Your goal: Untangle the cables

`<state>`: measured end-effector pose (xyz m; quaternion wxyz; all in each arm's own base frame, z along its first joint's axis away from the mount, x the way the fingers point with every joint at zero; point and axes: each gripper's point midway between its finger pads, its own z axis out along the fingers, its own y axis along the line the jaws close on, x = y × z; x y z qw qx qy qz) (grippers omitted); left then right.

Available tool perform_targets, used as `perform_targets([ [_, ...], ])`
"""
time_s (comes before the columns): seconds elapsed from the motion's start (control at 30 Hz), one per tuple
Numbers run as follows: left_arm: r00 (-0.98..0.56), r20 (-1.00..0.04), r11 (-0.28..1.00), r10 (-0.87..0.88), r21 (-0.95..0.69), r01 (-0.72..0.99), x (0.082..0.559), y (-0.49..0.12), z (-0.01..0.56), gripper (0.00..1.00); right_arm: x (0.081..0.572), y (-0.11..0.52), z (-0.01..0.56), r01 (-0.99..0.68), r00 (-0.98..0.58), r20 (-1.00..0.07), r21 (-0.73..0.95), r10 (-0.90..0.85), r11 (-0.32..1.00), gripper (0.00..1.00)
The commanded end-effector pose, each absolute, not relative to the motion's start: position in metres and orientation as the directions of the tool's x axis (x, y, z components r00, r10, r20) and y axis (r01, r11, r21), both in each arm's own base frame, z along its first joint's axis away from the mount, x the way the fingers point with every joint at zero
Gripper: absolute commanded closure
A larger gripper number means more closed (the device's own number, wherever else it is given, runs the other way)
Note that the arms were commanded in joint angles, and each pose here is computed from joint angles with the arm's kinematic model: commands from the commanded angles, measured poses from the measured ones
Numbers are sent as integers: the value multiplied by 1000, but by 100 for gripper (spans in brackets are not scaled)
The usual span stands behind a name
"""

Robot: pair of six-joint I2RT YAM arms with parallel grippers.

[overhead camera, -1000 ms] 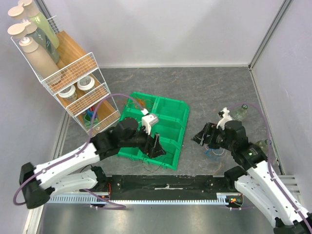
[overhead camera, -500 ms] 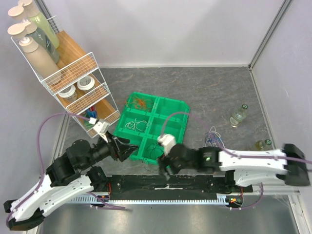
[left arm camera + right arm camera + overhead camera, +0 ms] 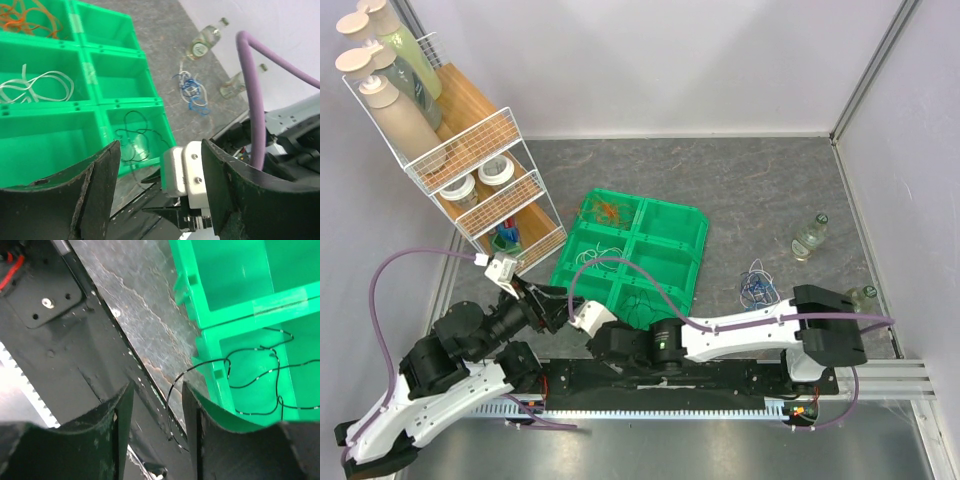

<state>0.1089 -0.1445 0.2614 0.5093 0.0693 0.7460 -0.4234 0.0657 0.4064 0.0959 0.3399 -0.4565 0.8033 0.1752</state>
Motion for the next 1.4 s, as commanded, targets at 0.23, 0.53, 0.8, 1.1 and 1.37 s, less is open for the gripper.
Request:
perform_targets([
  [0.23,-465,-806,611,-365,-585,534,108,-143,266,28,73,419,98,-825,-286,-687,-178,-668,537,78],
  [0.53,-454,-808,605,-377,-585,540,106,-140,270,30,85,408,152,-781,-293,-795,-121,-531,613,100],
  [0.8,-446,-802,605,-397,-594,531,108,-137,269,32,125,383,154,-738,-378,-838,17,-393,674,100],
  [1.1,-468,-803,603,-368,-589,537,107,-144,264,32,166,372,113,-727,-531,-809,281,-253,627,100],
  [1.37,-478,-802,601,-358,-590,539,107,-147,263,32,149,400,89,-723,-612,-752,404,-246,560,100],
])
